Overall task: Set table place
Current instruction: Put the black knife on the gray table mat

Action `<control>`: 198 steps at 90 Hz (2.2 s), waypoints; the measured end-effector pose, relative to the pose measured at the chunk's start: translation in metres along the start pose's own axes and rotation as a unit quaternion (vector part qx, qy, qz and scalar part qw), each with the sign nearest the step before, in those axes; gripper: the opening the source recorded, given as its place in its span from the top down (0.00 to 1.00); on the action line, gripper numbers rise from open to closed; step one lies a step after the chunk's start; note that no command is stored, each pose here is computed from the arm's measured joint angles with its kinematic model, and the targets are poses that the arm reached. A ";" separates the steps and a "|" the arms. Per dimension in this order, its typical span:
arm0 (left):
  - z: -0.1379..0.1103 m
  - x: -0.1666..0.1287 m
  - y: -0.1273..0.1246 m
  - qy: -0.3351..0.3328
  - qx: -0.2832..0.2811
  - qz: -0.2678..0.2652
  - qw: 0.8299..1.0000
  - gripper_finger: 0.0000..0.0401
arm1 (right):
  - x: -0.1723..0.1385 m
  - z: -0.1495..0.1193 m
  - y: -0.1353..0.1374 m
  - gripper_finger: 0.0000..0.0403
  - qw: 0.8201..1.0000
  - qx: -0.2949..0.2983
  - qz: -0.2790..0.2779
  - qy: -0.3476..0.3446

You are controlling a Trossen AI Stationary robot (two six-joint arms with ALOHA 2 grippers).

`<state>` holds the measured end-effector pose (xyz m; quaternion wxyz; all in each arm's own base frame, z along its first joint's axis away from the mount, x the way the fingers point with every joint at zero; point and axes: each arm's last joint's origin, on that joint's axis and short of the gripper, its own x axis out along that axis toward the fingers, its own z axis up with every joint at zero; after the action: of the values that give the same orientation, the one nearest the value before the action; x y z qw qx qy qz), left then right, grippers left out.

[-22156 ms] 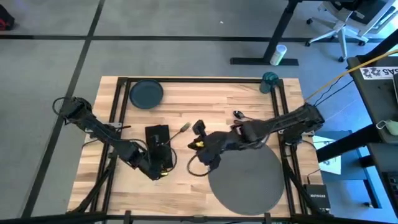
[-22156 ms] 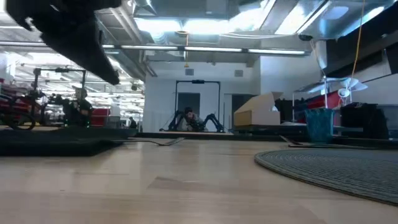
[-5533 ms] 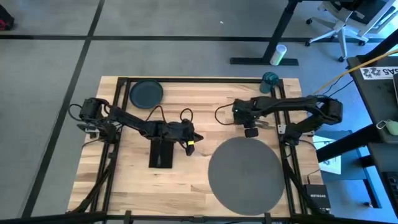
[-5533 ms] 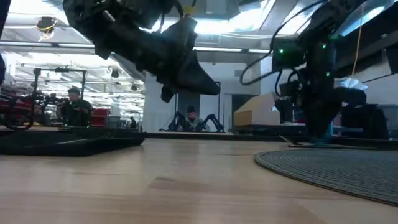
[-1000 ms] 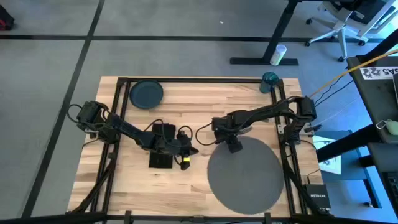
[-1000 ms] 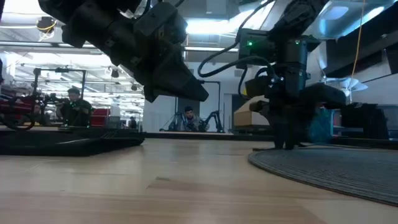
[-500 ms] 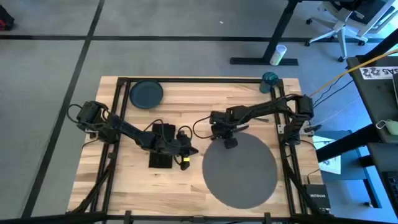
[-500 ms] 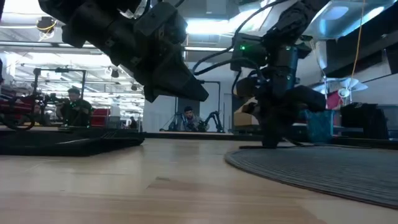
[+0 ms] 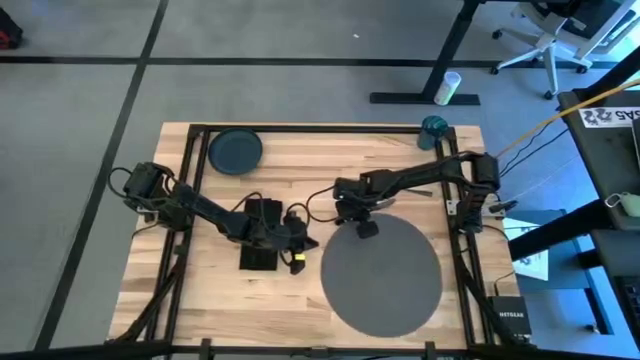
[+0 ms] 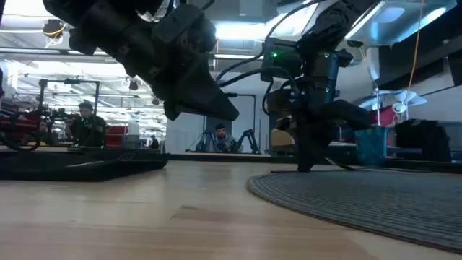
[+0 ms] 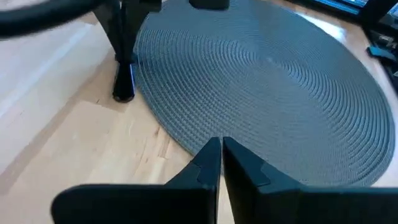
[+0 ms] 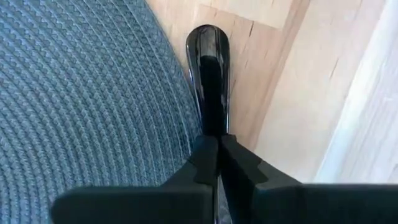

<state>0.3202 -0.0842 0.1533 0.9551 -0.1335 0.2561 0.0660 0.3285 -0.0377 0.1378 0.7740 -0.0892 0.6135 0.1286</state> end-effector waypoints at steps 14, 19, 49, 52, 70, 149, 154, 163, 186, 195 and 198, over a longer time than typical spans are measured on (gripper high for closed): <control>-0.002 -0.002 -0.005 0.002 0.004 -0.007 1.000 1.00 | -0.006 0.004 0.002 1.00 1.000 -0.005 0.006 0.012; -0.003 -0.002 -0.006 -0.001 0.007 -0.003 1.000 1.00 | -0.008 0.006 0.004 1.00 1.000 -0.010 0.009 0.016; -0.004 -0.003 -0.008 -0.003 0.008 0.007 1.000 1.00 | -0.011 0.010 0.005 1.00 1.000 -0.025 -0.001 0.011; -0.004 -0.003 -0.008 -0.003 0.008 0.007 1.000 1.00 | -0.011 0.010 0.005 1.00 1.000 -0.025 -0.003 0.013; -0.006 -0.003 -0.007 0.004 0.000 0.011 1.000 1.00 | -0.011 0.005 0.008 0.95 0.999 -0.023 0.002 0.042; -0.008 0.002 -0.022 -0.024 -0.058 -0.054 0.997 1.00 | 0.000 -0.004 -0.010 0.95 0.998 -0.030 -0.005 0.052; -0.009 0.002 -0.021 -0.022 -0.060 -0.052 0.997 1.00 | 0.002 -0.004 -0.011 0.95 0.998 -0.031 -0.009 0.054; -0.009 0.003 -0.022 -0.023 -0.060 -0.053 0.997 1.00 | 0.003 -0.003 -0.011 0.93 0.998 -0.036 -0.014 0.055; -0.009 0.003 -0.021 -0.023 -0.052 -0.051 0.997 1.00 | 0.000 0.001 -0.012 0.76 0.998 -0.034 0.005 0.052; -0.009 0.003 -0.020 -0.020 -0.051 -0.049 0.997 1.00 | -0.003 0.005 -0.013 0.73 0.998 -0.035 0.005 0.050; -0.009 0.003 -0.020 -0.019 -0.051 -0.048 0.997 1.00 | -0.003 0.005 -0.013 0.72 0.998 -0.035 0.004 0.048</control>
<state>0.3227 -0.1053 0.1484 0.9540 -0.1924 0.2273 0.0357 0.3369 -0.0491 0.1419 0.7396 -0.1204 0.6453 0.1487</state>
